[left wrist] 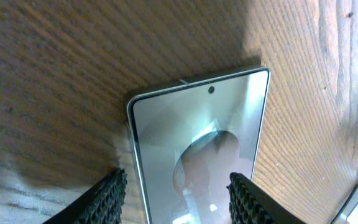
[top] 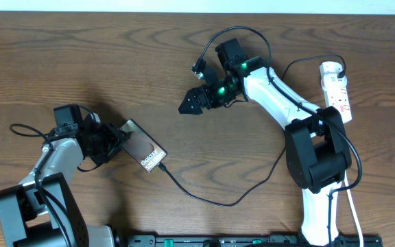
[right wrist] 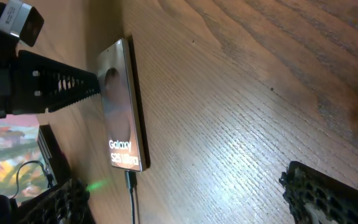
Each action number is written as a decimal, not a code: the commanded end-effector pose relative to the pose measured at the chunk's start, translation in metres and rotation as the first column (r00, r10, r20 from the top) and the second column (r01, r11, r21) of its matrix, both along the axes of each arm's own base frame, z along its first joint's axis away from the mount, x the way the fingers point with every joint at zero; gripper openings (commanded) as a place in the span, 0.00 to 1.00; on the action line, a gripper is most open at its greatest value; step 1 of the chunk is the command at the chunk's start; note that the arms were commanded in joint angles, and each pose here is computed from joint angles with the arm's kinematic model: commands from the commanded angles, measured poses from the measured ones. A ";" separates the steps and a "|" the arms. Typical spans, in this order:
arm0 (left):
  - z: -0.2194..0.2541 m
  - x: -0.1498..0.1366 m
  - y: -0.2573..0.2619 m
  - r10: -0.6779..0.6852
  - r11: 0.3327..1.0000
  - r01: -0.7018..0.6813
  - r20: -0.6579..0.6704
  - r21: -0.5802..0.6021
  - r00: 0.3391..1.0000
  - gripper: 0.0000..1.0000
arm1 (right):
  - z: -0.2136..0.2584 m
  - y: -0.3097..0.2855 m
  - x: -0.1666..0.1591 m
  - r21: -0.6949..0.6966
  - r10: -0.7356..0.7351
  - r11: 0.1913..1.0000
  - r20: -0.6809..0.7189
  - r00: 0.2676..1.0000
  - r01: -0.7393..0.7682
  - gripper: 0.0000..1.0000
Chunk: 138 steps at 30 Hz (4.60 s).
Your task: Plug charger to phone and switch on socket
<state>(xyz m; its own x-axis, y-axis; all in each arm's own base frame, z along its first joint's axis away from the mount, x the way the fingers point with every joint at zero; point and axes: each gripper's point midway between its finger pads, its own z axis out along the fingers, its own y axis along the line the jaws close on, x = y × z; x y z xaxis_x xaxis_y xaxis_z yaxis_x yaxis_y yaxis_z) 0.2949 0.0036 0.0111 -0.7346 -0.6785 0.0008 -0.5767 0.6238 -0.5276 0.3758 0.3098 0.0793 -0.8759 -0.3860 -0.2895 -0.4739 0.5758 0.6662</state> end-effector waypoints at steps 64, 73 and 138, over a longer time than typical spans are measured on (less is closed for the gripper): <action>0.207 0.059 -0.038 -0.348 0.925 0.186 0.540 0.331 0.766 0.97 | -0.020 -0.426 0.092 -0.143 -0.628 0.740 0.204 0.751 0.658 0.97; 0.204 0.057 -0.038 -0.347 0.926 0.191 0.529 0.326 0.775 0.98 | -0.026 -0.433 0.089 -0.192 -0.662 0.700 0.186 0.726 0.688 0.96; 0.194 0.049 -0.037 -0.370 0.914 0.217 0.489 0.342 0.790 0.98 | -0.053 -0.427 0.092 -0.276 -0.698 0.673 0.068 0.712 0.686 0.85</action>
<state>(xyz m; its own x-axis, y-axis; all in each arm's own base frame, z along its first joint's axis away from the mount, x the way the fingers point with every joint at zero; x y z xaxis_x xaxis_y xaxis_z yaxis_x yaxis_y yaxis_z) 0.3416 -0.0371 0.2021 -0.7330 -0.3702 -0.5707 -0.0243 0.8527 -0.5218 0.4724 -0.1191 0.0447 -0.9193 0.2636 -0.2922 0.1091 0.8841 0.4545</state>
